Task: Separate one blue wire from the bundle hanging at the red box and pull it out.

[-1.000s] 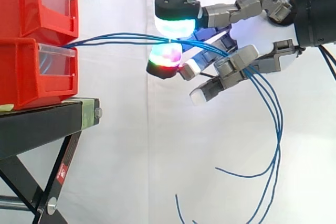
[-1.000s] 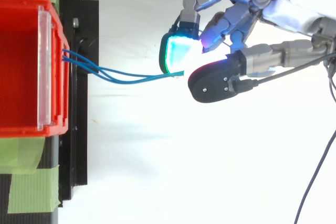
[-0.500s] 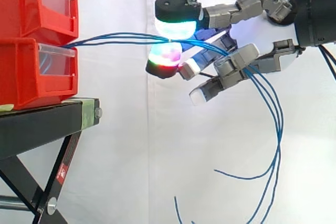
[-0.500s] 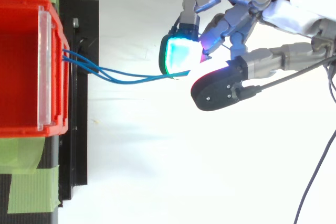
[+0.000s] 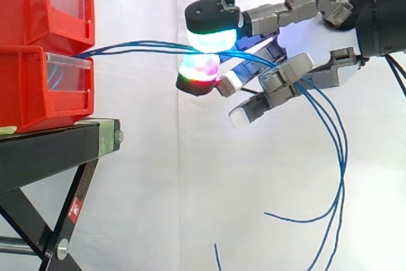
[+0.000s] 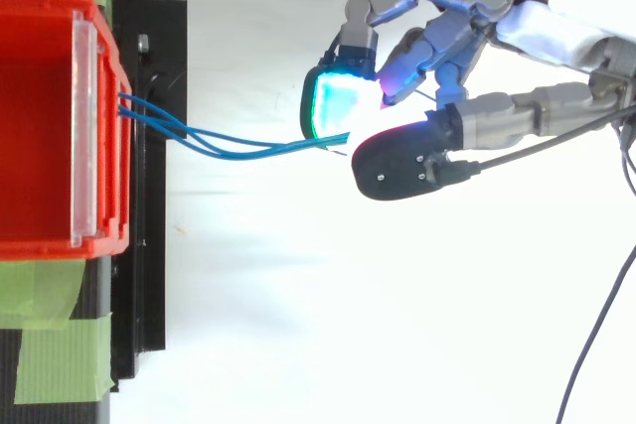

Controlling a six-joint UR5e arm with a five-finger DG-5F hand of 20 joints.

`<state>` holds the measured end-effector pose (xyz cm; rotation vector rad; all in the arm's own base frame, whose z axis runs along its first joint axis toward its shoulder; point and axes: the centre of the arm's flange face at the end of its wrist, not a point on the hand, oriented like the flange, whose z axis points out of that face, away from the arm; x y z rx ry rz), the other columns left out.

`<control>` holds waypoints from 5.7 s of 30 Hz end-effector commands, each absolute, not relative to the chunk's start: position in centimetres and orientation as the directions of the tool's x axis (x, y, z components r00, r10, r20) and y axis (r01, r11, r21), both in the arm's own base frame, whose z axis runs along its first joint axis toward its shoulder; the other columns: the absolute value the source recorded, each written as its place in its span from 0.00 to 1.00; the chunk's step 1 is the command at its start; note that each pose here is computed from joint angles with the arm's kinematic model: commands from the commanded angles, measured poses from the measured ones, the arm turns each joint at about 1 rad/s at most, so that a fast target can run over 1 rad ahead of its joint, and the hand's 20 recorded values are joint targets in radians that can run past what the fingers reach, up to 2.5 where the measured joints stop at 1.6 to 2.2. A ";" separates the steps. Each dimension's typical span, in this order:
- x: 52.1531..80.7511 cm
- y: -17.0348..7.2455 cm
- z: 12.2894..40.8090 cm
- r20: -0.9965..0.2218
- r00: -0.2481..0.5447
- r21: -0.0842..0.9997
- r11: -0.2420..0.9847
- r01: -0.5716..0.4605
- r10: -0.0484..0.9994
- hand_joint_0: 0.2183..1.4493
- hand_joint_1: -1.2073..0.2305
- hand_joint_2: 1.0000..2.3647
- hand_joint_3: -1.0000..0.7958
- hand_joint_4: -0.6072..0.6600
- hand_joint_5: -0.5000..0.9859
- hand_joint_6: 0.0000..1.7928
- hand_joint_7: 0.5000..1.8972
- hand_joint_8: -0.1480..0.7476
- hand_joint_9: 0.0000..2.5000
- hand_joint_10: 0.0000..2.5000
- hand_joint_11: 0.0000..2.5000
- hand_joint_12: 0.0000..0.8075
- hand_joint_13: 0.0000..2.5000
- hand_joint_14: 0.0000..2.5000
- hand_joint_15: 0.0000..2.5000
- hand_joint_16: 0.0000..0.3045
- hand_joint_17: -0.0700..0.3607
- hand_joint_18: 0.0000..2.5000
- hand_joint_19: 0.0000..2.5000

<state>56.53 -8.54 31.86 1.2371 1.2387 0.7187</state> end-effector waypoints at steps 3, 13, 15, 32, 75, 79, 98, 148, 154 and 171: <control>56.5 -8.4 31.9 -0.281 0.248 0.951 0.235 0.199 0.927 0.37 0.34 0.02 0.54 0.58 0.19 0.48 0.40 0.56 0.42 0.01 0.51 0.37 0.58 0.26 0.58 0.15 0.41 0.27 0.29; 56.5 -8.4 31.8 -0.280 0.285 0.952 0.228 0.203 0.917 0.39 0.30 0.02 0.49 0.59 0.18 0.48 0.37 0.54 0.41 0.01 0.51 0.37 0.58 0.25 0.59 0.15 0.40 0.27 0.29; 56.4 -8.5 31.9 -0.294 0.299 0.948 0.238 0.211 0.908 0.41 0.26 0.02 0.47 0.60 0.18 0.48 0.38 0.54 0.41 0.01 0.51 0.37 0.58 0.25 0.58 0.15 0.40 0.27 0.30; 56.4 -8.2 32.0 -0.236 0.338 0.965 0.178 0.192 0.911 0.48 0.18 0.01 0.38 0.64 0.16 0.49 0.39 0.53 0.35 0.01 0.52 0.35 0.52 0.65 0.37 0.13 0.37 0.27 0.28; 56.0 -8.4 31.7 -0.447 0.276 0.882 0.368 0.295 0.851 0.27 0.40 0.00 0.29 0.67 0.18 0.47 0.40 0.59 0.42 0.01 0.51 0.37 0.51 0.94 0.25 0.16 0.41 0.31 0.31; 56.5 -8.7 32.1 -0.382 0.315 0.918 0.318 0.237 0.869 0.27 0.41 0.00 0.28 0.67 0.18 0.47 0.39 0.58 0.41 0.01 0.51 0.38 0.51 0.94 0.25 0.16 0.42 0.31 0.31; 57.4 -9.6 33.6 -0.372 0.354 0.927 0.323 0.192 0.858 0.29 0.41 0.00 0.30 0.66 0.18 0.47 0.39 0.58 0.41 0.01 0.51 0.36 0.51 0.94 0.25 0.16 0.41 0.31 0.31; 57.6 -9.4 33.7 -0.380 0.319 0.924 0.338 0.181 0.868 0.47 0.23 0.02 0.47 0.61 0.16 0.48 0.39 0.50 0.31 0.01 0.51 0.36 0.45 0.97 0.23 0.15 0.39 0.25 0.34; 57.6 -9.3 33.7 -0.375 0.320 0.926 0.333 0.179 0.870 0.47 0.21 0.02 0.44 0.61 0.16 0.48 0.39 0.49 0.29 0.01 0.50 0.36 0.44 0.97 0.23 0.15 0.40 0.25 0.34; 57.5 -9.4 33.6 -0.376 0.320 0.925 0.333 0.182 0.870 0.50 0.19 0.01 0.38 0.60 0.15 0.47 0.40 0.44 0.23 0.01 0.52 0.35 0.40 0.99 0.21 0.15 0.40 0.23 0.33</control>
